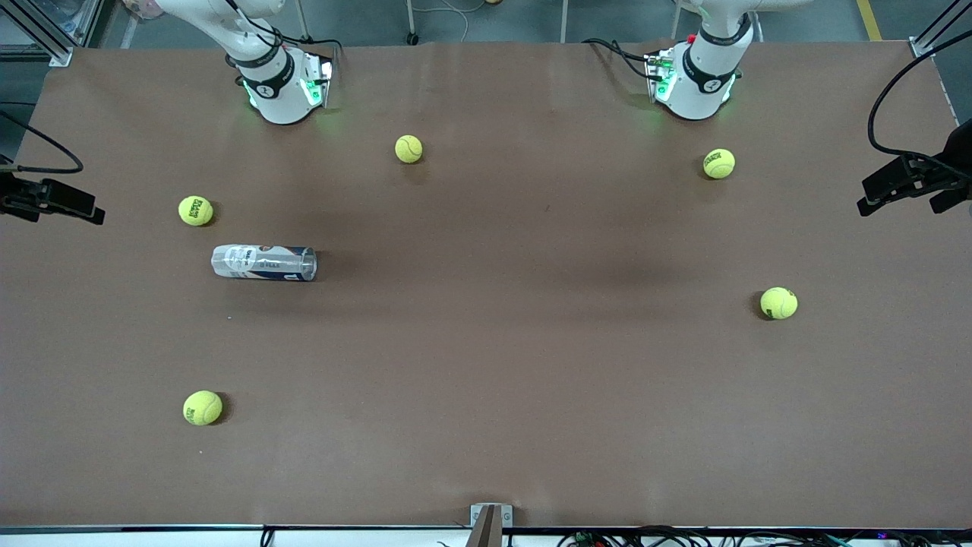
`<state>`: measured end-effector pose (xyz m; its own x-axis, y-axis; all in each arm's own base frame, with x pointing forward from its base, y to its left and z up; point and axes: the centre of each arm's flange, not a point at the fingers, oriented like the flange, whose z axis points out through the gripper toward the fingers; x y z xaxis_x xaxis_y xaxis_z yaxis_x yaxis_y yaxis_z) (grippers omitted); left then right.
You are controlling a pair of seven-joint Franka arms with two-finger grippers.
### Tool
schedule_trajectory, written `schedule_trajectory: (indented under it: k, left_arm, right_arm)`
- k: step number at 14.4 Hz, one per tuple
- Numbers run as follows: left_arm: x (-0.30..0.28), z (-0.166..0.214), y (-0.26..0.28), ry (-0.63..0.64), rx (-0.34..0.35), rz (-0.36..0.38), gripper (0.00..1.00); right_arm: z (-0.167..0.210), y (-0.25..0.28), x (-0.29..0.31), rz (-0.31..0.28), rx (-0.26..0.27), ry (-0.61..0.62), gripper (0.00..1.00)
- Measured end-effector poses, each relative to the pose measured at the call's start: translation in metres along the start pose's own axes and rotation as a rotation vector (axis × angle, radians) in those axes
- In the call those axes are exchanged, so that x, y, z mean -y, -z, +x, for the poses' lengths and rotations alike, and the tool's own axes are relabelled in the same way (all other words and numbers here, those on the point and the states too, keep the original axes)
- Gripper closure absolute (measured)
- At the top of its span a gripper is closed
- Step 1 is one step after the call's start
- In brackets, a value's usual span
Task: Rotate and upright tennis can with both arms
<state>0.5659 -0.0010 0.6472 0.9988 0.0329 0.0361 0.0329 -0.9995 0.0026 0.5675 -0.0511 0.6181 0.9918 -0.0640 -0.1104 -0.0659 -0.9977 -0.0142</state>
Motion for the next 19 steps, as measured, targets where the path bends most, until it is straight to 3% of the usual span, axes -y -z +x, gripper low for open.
schedule_trajectory:
  k: [9,19]
  left_arm:
    - [0.004,0.0,0.004,0.007,-0.008,0.0,0.0]
    - [0.004,0.0,0.005,0.007,-0.011,0.0,0.0]
  right_arm:
    - [-0.047,0.018,0.0,0.011,-0.021,0.01,0.0]
    - [-0.049,0.019,0.012,0.008,-0.028,0.039,0.0]
